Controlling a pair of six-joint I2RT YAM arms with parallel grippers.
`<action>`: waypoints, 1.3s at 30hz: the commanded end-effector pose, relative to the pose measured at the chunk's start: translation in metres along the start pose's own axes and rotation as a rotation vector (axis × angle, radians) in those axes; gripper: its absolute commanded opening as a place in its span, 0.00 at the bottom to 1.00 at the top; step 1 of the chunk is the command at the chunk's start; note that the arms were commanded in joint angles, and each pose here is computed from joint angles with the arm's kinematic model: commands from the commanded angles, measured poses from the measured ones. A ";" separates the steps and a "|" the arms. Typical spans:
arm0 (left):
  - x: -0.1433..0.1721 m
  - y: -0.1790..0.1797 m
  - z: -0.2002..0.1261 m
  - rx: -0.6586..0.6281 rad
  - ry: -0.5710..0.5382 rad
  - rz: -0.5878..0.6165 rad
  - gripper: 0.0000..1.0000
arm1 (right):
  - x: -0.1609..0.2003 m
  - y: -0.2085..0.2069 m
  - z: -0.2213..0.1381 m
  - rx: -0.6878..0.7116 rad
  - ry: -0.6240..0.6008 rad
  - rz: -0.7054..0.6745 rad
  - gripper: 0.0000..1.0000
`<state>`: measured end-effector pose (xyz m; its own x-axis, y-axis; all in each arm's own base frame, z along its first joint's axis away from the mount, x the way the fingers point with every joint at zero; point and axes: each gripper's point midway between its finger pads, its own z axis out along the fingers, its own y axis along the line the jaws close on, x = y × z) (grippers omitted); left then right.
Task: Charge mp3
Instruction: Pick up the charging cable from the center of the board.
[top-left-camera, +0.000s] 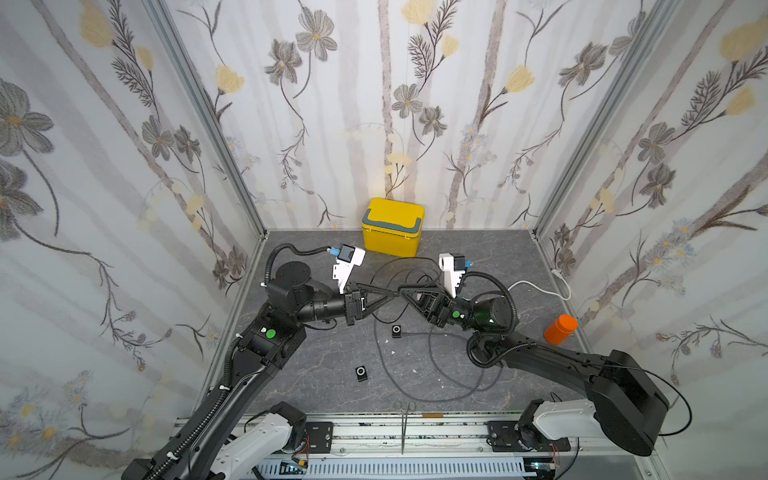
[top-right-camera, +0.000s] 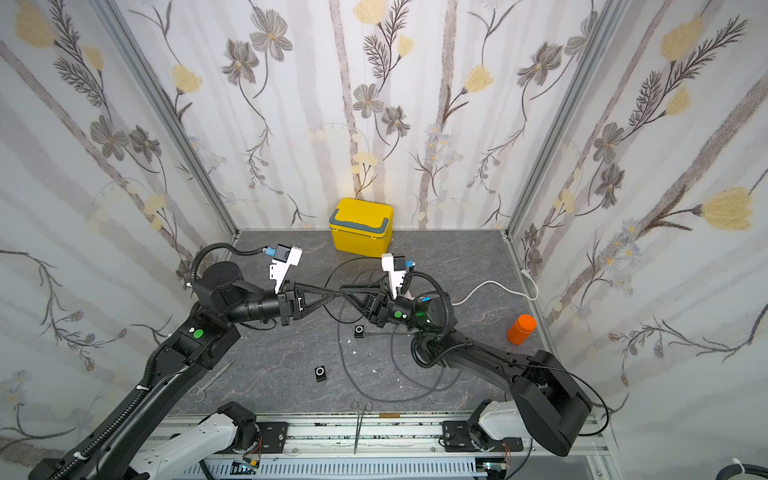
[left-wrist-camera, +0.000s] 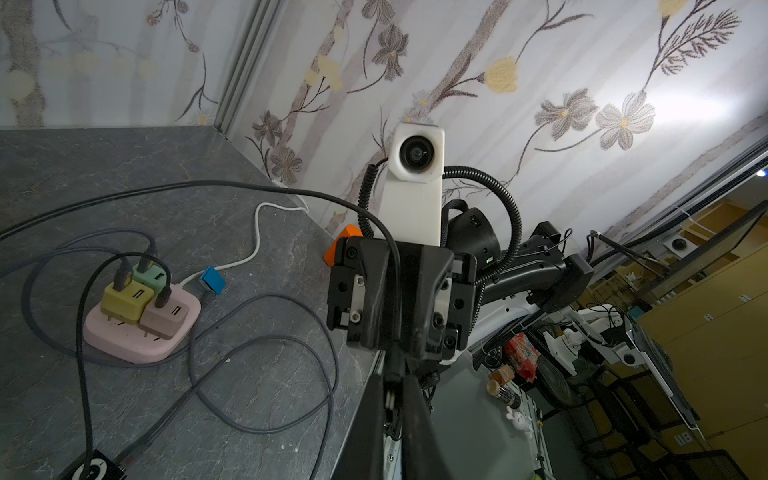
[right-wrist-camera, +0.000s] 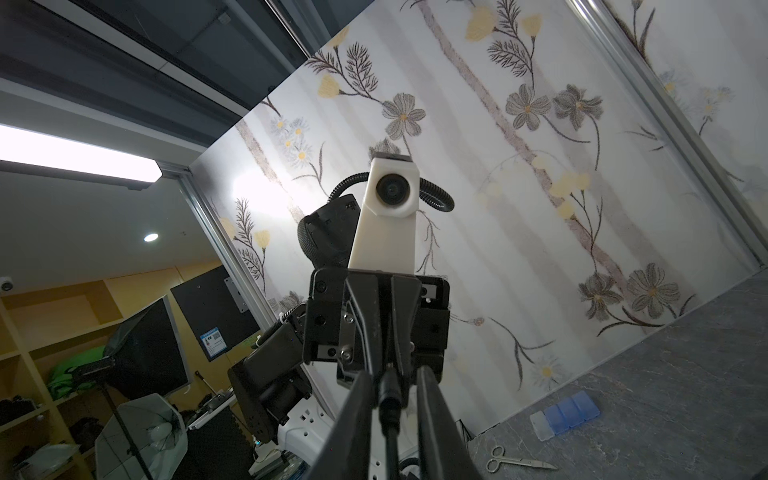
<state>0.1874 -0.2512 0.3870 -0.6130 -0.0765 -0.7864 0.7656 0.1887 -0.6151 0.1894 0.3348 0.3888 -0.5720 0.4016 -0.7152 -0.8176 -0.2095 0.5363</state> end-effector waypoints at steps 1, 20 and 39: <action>-0.006 -0.005 -0.001 0.008 -0.015 0.040 0.04 | -0.002 0.011 0.001 -0.053 0.001 -0.006 0.13; -0.003 -0.005 0.003 0.015 0.006 0.044 0.03 | 0.007 0.010 0.001 -0.040 0.059 -0.020 0.13; 0.004 -0.007 0.008 0.015 0.043 0.066 0.03 | 0.007 0.014 -0.001 -0.067 0.052 0.012 0.07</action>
<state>0.1832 -0.2602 0.3853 -0.5842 -0.0295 -0.8110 0.7949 0.1806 -0.5792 0.1817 0.3356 0.3869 -0.5903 0.3596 -0.7227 -0.8070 -0.2445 0.5375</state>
